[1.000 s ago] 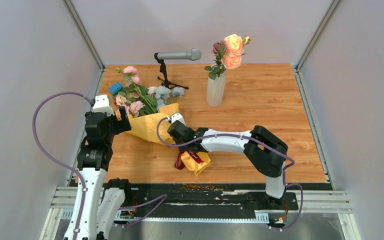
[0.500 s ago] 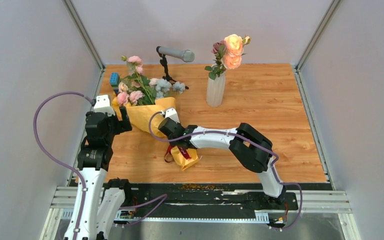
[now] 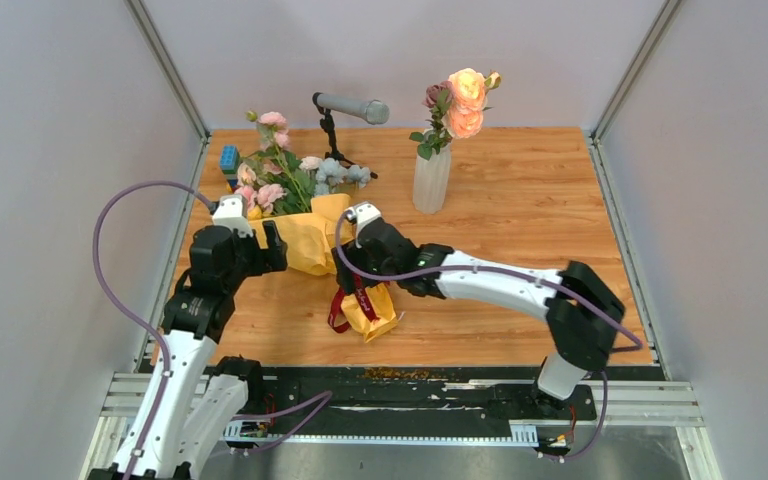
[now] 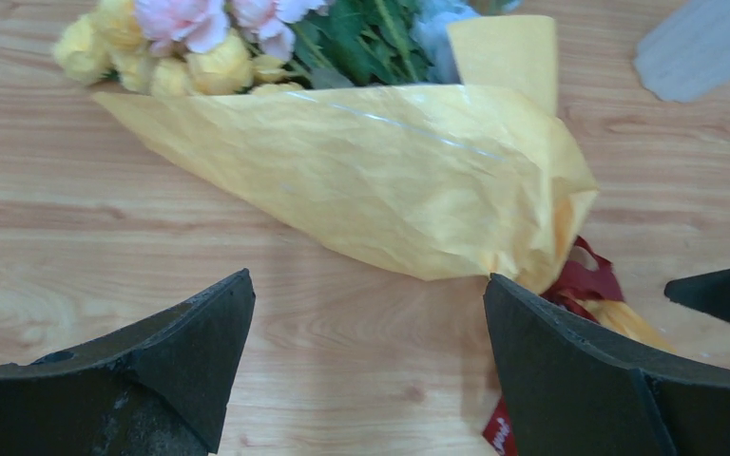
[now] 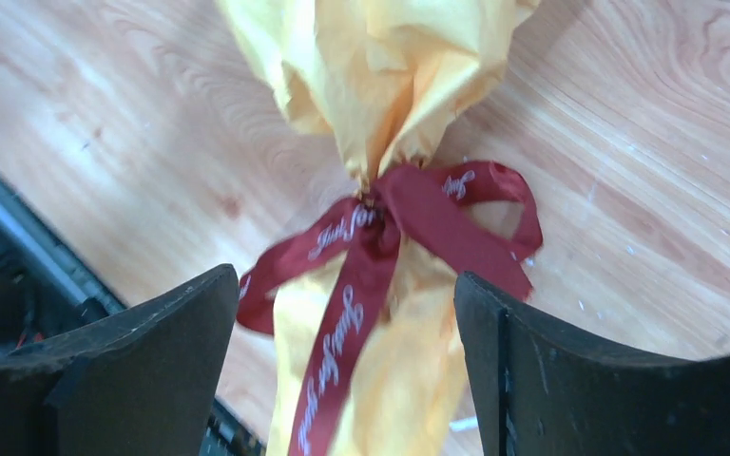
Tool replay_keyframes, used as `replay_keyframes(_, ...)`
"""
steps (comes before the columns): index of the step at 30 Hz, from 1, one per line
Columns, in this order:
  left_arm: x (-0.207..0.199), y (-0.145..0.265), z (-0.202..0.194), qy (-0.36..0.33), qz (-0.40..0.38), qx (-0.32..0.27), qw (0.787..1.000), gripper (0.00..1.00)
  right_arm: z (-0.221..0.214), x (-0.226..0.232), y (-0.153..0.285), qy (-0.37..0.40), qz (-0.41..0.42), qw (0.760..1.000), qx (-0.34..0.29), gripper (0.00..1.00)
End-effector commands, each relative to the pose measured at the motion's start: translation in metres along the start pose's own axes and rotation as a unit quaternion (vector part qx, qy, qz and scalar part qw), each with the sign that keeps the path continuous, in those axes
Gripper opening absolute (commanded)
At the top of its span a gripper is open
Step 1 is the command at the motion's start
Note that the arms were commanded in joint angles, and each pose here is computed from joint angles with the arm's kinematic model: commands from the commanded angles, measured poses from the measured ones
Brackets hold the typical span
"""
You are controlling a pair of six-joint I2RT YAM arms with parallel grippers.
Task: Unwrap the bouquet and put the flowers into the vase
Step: Adjust the fake flower at the center of the board.
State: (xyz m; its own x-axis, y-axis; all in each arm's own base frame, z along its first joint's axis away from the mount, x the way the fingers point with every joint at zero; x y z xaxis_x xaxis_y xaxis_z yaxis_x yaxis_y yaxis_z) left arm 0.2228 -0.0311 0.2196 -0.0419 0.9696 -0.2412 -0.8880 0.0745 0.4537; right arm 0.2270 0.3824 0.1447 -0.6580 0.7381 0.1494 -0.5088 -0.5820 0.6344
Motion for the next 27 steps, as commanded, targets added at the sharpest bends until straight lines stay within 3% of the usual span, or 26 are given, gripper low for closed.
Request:
replay_keyframes(1,-0.025,0.006,-0.020,0.049,-0.060,0.012,0.997,0.97,0.000,0.007,0.049,0.011,0.082,0.996,-0.019,0.86)
replay_keyframes(12,-0.100,0.004,-0.096,0.151,-0.203,0.087,0.964,0.94,-0.058,-0.009,0.091,-0.020,0.120,0.992,-0.014,0.72)
replay_keyframes(16,-0.121,0.010,-0.100,0.177,-0.216,0.080,0.957,0.92,-0.067,-0.022,0.098,-0.048,0.084,0.995,-0.031,0.69)
replay_keyframes(20,-0.140,0.011,-0.105,0.215,-0.233,0.073,0.946,0.90,-0.075,-0.051,0.104,-0.064,-0.003,0.996,-0.060,0.68)
replay_keyframes(27,-0.155,0.007,-0.130,0.214,-0.210,0.107,0.948,0.86,-0.072,-0.076,0.127,-0.058,-0.068,0.990,-0.106,0.68)
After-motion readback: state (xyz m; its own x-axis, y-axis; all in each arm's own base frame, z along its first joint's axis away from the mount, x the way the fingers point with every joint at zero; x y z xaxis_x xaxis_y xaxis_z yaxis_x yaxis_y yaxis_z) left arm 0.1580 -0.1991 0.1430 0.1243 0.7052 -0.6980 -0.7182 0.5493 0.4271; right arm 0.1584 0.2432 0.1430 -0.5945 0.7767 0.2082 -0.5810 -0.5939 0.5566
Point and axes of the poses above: each gripper's point midway between its finger pads, its own y axis back along the fingers, its own x axis along the line the jaws close on, z = x × y, the point moved 4 cm from there along y, back along the fingers, and after that the axes turned 6 degrees about y, right-handed, at the moved point
